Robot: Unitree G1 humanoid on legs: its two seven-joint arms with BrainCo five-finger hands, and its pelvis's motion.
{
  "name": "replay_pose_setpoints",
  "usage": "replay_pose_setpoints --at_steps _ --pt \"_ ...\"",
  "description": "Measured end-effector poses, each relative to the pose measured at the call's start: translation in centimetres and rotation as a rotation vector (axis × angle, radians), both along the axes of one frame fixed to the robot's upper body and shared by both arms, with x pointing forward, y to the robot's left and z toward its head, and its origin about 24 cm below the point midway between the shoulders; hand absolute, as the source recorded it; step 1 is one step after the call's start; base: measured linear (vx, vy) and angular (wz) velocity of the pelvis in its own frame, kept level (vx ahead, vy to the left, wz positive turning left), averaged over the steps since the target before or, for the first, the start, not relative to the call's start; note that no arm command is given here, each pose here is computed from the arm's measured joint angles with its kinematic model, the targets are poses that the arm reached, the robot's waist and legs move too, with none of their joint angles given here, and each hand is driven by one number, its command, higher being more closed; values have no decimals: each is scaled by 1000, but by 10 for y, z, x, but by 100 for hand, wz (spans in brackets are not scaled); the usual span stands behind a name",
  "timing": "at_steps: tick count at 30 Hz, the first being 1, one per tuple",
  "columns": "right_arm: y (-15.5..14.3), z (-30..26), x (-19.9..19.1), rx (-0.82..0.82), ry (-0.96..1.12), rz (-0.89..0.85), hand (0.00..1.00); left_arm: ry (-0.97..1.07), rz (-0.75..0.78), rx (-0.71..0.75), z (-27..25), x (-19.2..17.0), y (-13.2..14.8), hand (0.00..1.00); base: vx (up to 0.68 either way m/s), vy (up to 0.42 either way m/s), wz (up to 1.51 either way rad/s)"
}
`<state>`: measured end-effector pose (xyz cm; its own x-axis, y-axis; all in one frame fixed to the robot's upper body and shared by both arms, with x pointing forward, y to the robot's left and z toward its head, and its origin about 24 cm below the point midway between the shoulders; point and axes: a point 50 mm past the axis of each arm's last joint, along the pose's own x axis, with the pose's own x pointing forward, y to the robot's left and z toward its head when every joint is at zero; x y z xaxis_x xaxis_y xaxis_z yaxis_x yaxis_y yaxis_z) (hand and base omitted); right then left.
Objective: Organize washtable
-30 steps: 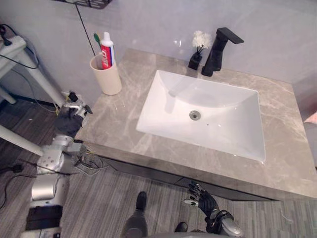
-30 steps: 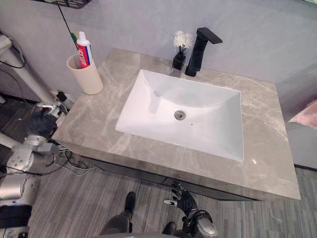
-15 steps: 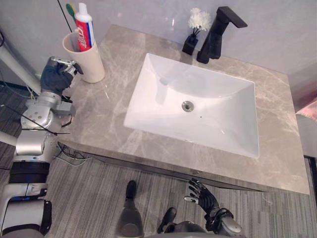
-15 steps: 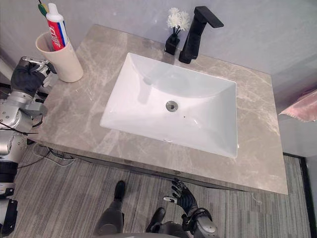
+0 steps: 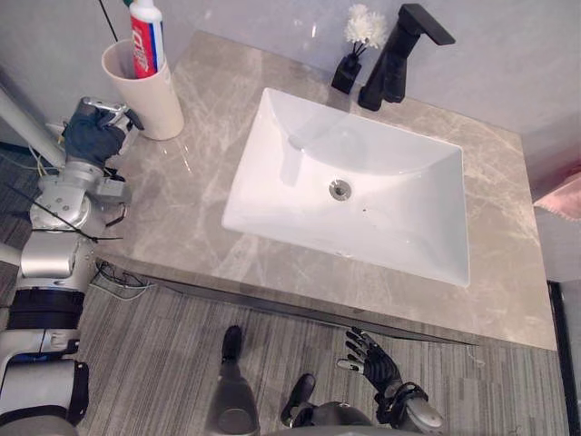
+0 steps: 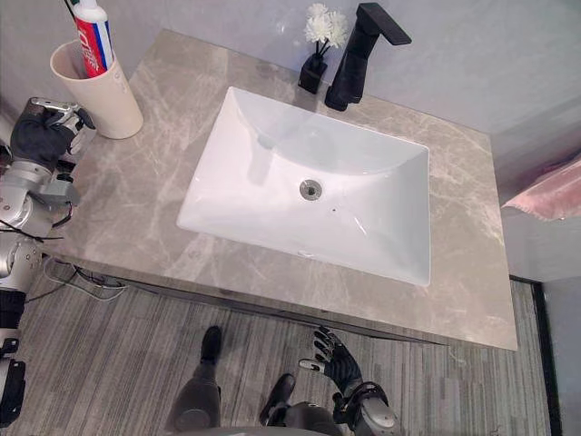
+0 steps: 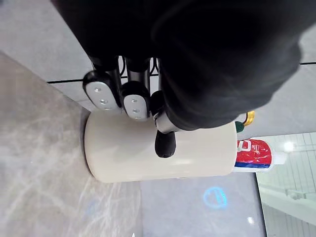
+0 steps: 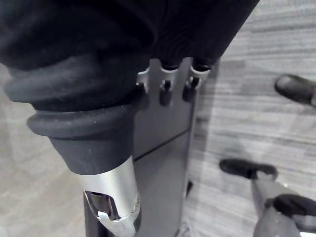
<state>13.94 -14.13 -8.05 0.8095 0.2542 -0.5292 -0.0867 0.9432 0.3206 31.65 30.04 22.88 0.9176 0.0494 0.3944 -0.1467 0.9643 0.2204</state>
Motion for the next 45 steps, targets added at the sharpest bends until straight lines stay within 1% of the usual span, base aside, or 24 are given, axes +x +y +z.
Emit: replay_pose_setpoints --at_steps 18,24,37,42,45 --pt "0 5 4 3 -29 -1 0 -18 12 -15 3 1 -1 100 0 0 0" --pt "0 6 4 3 -29 -1 0 -41 18 -64 1 -1 1 100 0 0 1" --pt "-1 6 4 1 -30 -2 0 -70 19 -86 -8 -17 2 100 -2 4 3" --pt "0 6 4 1 -30 -1 0 -72 20 -87 -7 -16 3 100 0 0 0" --pt "0 5 4 2 -29 0 0 -64 47 -95 1 -4 8 100 0 0 0"
